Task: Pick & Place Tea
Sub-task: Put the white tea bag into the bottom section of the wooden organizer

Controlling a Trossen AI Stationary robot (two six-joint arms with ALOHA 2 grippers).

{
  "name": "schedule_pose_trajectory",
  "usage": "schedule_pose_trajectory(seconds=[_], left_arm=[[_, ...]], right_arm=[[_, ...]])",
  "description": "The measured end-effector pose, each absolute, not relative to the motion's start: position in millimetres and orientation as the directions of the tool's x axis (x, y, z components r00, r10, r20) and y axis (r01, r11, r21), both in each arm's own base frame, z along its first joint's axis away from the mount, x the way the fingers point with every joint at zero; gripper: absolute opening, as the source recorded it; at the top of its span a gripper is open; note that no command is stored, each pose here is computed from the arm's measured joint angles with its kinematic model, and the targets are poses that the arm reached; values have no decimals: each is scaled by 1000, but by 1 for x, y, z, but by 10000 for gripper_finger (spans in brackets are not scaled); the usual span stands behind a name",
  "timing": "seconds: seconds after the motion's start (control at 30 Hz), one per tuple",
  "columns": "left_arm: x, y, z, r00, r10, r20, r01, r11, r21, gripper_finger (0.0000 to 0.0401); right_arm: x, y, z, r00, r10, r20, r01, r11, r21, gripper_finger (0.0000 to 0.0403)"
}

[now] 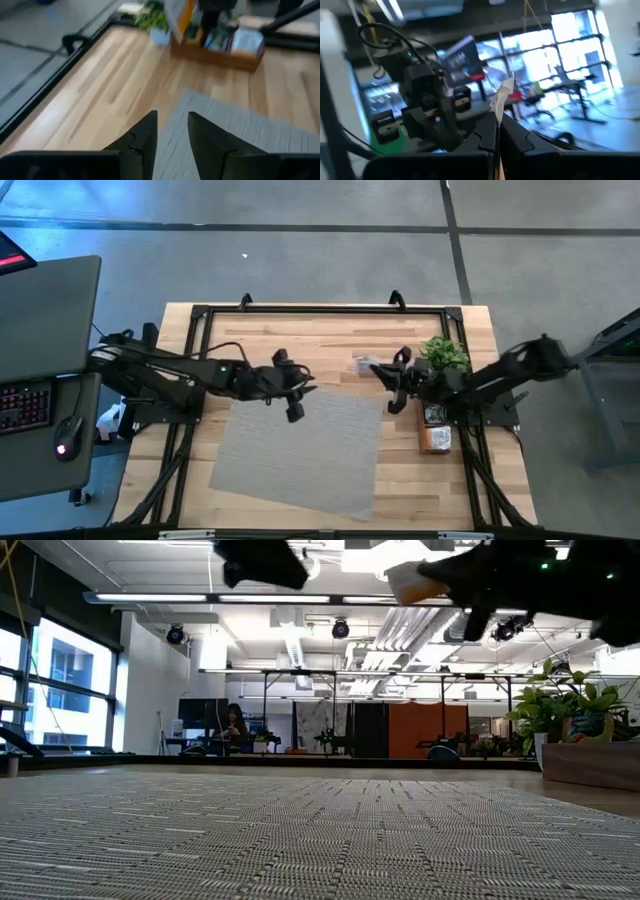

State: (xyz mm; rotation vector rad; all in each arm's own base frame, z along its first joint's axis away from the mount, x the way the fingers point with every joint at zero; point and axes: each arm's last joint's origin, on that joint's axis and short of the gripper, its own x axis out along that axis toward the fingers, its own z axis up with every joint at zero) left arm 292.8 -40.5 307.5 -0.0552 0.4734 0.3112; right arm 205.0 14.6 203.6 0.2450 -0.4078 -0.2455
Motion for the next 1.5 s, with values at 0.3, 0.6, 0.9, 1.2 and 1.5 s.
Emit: schedule_pose_trajectory(seconds=[0.3, 0.6, 0.9, 1.2, 1.5], left_arm=[[325, -39, 297, 915, 191, -355, -223, 973, -52, 105], [326, -40, 303, 932, 189, -310, -195, 981, 11, 105], [326, -40, 303, 931, 190, -312, -187, 982, 38, 34], [323, -39, 295, 898, 196, -394, -191, 980, 54, 4], [303, -42, 276, 761, 31, -648, -66, 997, -30, 2]], right_arm=[[266, 19, 228, 897, -73, 436, 37, 995, 91, 1], [284, 14, 227, 930, -61, 362, 29, 995, 92, 1], [284, 15, 228, 928, -57, 367, 32, 997, 76, 2], [283, 16, 228, 937, -52, 346, 65, 997, -28, 31], [277, 11, 231, 996, -81, 42, 81, 997, -2, 117]])
